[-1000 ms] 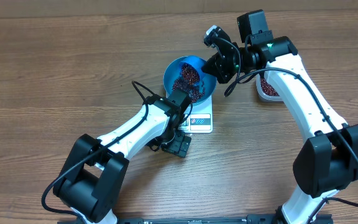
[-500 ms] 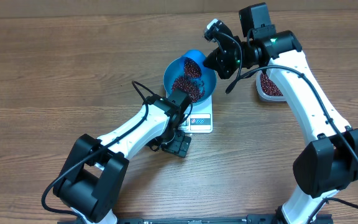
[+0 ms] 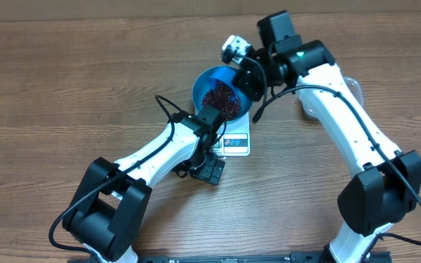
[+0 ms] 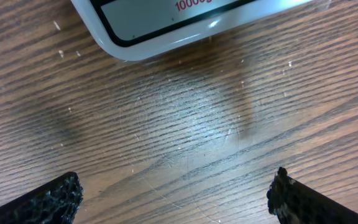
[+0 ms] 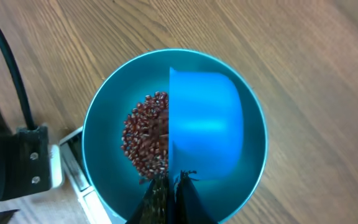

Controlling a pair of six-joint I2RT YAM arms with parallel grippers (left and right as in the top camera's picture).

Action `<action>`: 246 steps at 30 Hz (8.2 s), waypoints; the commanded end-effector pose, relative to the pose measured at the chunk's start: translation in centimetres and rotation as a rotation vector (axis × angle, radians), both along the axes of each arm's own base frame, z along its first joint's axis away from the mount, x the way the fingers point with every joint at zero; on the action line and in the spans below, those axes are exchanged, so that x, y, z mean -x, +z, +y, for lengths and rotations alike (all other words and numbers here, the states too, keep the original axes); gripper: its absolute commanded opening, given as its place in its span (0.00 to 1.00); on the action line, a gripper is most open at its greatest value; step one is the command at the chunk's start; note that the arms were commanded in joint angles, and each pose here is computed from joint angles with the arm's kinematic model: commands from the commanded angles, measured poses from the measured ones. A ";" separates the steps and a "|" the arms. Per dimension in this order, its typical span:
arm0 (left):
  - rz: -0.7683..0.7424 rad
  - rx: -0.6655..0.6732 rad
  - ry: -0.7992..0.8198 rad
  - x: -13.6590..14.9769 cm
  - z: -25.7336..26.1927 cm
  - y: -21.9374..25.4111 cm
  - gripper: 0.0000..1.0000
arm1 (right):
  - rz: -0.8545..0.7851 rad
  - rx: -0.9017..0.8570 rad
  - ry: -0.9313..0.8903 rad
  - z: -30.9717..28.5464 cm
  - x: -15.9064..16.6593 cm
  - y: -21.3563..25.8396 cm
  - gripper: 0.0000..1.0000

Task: Scoop item into bowl and weigh 150g on scale
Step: 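Tip the scoop with the right gripper to pour beans into the bowl, then carry the empty scoop back right to the bean tub, then dip the scoop into the red beans again with the right gripper, then push the blue scoop down through the beans in the tub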

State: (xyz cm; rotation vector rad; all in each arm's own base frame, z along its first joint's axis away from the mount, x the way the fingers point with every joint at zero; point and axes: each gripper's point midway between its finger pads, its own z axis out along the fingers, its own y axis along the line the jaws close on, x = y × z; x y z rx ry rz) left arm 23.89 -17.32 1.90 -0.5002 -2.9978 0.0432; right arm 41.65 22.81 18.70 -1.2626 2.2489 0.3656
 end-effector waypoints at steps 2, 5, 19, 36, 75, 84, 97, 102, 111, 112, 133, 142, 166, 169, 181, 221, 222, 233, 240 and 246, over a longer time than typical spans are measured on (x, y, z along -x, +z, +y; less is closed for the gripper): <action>-0.001 0.002 -0.015 -0.2 -0.1 0.0 0.99 | -0.156 0.069 -0.009 -0.5 -0.9 3.7 0.04; -0.001 0.002 -0.015 -0.2 -0.1 0.0 1.00 | -0.162 0.071 -0.006 -0.4 -0.9 3.9 0.04; -0.001 0.002 -0.015 -0.2 -0.1 0.0 1.00 | -0.176 0.032 0.011 0.0 -0.1 5.4 0.04; -0.001 0.002 -0.015 -0.2 -0.1 0.0 1.00 | -0.195 0.040 0.004 -0.3 0.2 6.2 0.04; -0.001 0.002 -0.015 -0.2 -0.1 0.0 1.00 | -0.173 -0.265 -0.511 -6.2 -2.5 13.1 0.03; -0.001 0.002 -0.015 -0.2 -0.1 0.0 1.00 | -0.025 -0.190 -0.779 -17.1 -1.0 10.7 0.04; -0.017 0.014 -0.015 -0.6 -0.4 0.0 1.00 | 0.196 -0.061 -1.020 -25.9 2.3 5.6 0.04; -0.030 0.021 -0.015 -0.9 -0.6 0.0 0.99 | 0.246 -0.046 -1.026 -26.1 2.1 4.0 0.04; -0.040 0.028 -0.016 -1.1 -0.7 0.0 1.00 | 0.315 -0.004 -1.001 -26.2 1.7 1.4 0.04; -0.038 0.027 -0.016 -1.1 -0.7 0.0 0.99 | 0.302 0.012 -0.963 -26.2 1.6 1.3 0.04; -0.035 0.025 -0.015 -1.0 -0.7 0.0 0.99 | 0.179 0.266 -0.862 -27.2 0.7 -1.3 0.04; -0.032 0.023 -0.016 -1.0 -0.6 0.0 1.00 | 0.084 0.475 -0.824 -26.5 0.0 -2.6 0.04; -0.029 0.021 -0.016 -0.9 -0.6 0.0 1.00 | 0.164 0.467 -0.798 -26.5 -0.1 -5.4 0.04; -0.029 0.020 -0.016 -0.9 -0.6 0.0 0.99 | 0.169 0.470 -0.797 -26.5 0.0 -5.5 0.04; -0.029 0.020 -0.016 -0.9 -0.6 0.0 1.00 | 0.196 0.475 -0.821 -27.6 0.7 -7.2 0.04; -0.027 0.019 -0.016 -0.8 -0.5 0.0 0.99 | 0.227 0.445 -0.820 -27.4 0.3 -8.6 0.04; -0.027 0.019 -0.016 -0.8 -0.5 0.0 1.00 | 0.232 0.437 -0.820 -27.3 0.3 -8.8 0.04; -0.027 0.019 -0.016 -0.8 -0.5 0.0 0.99 | 0.285 0.367 -0.801 -25.9 -0.1 -10.5 0.04; -0.027 0.019 -0.016 -0.8 -0.5 0.0 0.99 | 0.300 0.364 -0.821 -25.9 -0.2 -11.2 0.04; -0.027 0.019 -0.016 -0.8 -0.5 0.0 0.99 | 0.355 0.298 -0.827 -24.7 -0.1 -12.4 0.04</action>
